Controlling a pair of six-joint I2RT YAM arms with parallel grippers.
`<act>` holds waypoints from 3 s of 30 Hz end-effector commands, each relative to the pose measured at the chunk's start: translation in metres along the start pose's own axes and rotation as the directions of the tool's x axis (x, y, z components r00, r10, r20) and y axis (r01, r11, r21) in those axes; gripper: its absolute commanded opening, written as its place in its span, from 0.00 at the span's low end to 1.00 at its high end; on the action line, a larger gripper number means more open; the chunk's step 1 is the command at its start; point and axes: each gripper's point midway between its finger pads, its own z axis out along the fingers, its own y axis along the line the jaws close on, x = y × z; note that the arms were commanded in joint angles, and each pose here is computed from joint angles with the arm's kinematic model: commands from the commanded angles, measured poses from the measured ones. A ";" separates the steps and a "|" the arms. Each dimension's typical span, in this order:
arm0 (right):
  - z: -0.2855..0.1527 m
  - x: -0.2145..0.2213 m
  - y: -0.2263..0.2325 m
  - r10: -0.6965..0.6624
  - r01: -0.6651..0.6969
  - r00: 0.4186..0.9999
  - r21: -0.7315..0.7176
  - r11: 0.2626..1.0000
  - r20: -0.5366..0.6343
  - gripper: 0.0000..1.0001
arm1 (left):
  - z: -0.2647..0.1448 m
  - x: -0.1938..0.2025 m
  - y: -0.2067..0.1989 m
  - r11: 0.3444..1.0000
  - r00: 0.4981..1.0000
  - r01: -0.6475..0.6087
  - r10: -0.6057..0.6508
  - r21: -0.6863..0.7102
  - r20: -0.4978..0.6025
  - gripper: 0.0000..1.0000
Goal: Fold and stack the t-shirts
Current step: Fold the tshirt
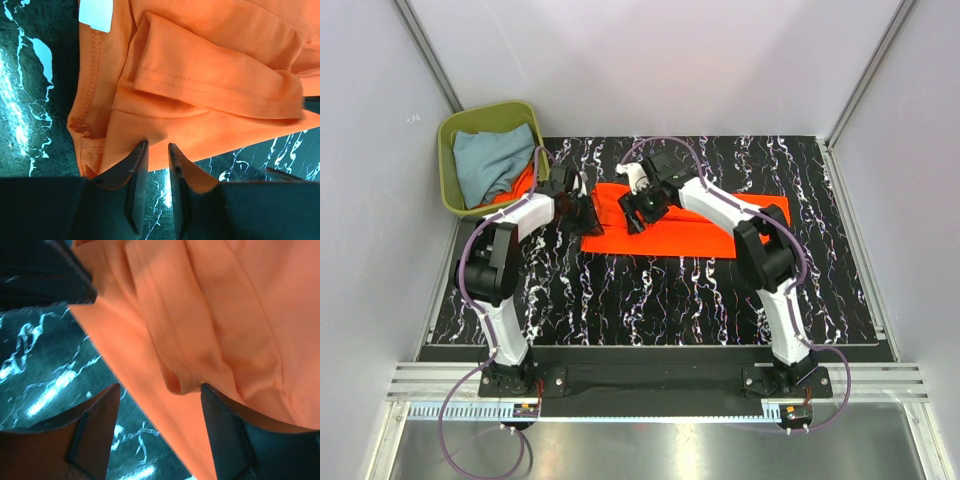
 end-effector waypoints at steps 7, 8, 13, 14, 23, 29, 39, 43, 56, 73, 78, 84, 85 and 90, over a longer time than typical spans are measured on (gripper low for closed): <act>0.013 -0.012 -0.042 -0.070 0.076 0.997 0.224 0.972 -0.033 0.65 | -0.005 -0.005 -0.003 0.999 1.000 -0.003 0.002 0.033 0.030 0.27; 0.011 -0.013 -0.051 -0.065 0.071 0.997 0.268 0.961 -0.034 0.65 | -0.006 -0.004 -0.003 0.999 1.000 -0.005 0.004 0.033 0.030 0.27; 0.010 -0.014 -0.060 -0.069 0.078 0.997 0.322 0.944 -0.040 0.66 | -0.006 0.001 0.003 1.000 1.000 -0.006 0.005 0.018 0.026 0.27; 0.008 -0.014 -0.065 -0.065 0.075 0.997 0.353 0.932 -0.042 0.66 | -0.004 0.001 0.003 1.000 1.000 -0.005 0.004 0.017 0.023 0.27; 0.024 -0.034 -0.070 -0.061 0.055 0.998 0.352 0.934 0.006 0.63 | -0.006 0.004 0.005 1.000 1.000 -0.007 0.006 0.011 0.024 0.27; 0.026 -0.037 -0.070 -0.081 0.074 0.997 0.335 0.939 0.007 0.12 | -0.008 0.003 0.004 1.000 1.000 -0.006 0.006 0.015 0.029 0.27; 0.009 -0.015 -0.116 0.042 -0.026 0.999 0.595 0.803 -0.012 0.30 | -0.006 0.001 0.012 1.000 0.999 0.002 -0.002 -0.016 0.034 0.27; 0.010 -0.010 -0.131 0.101 -0.077 0.995 0.614 0.786 -0.004 0.53 | -0.013 -0.007 0.009 0.999 0.998 -0.033 0.034 -0.023 0.050 0.27; -0.055 -0.035 -0.184 0.275 -0.299 0.951 0.638 0.710 0.140 0.84 | -0.042 -0.032 -0.059 0.986 0.976 -0.168 0.164 0.016 0.142 0.33; -0.159 0.086 -0.164 0.566 -0.582 0.797 0.511 0.633 0.208 0.86 | 0.015 -0.024 -0.052 0.993 0.986 0.101 -0.092 -0.054 0.141 0.43; -0.172 0.125 -0.178 0.726 -0.746 0.644 0.409 0.525 0.243 0.77 | 0.031 -0.024 -0.035 0.988 0.988 0.090 -0.072 -0.126 0.140 0.43; -0.196 0.173 -0.201 0.767 -0.779 0.570 0.488 0.392 0.293 0.71 | 0.042 -0.027 -0.025 0.986 0.992 0.035 -0.015 -0.163 0.123 0.43; -0.198 0.176 -0.203 0.771 -0.784 0.562 0.491 0.379 0.301 0.69 | 0.042 -0.028 -0.026 0.986 0.992 0.029 -0.009 -0.164 0.122 0.43; -0.203 0.193 -0.211 0.797 -0.809 0.508 0.500 0.311 0.326 0.44 | 0.048 -0.026 -0.026 0.988 0.995 0.010 0.005 -0.155 0.101 0.43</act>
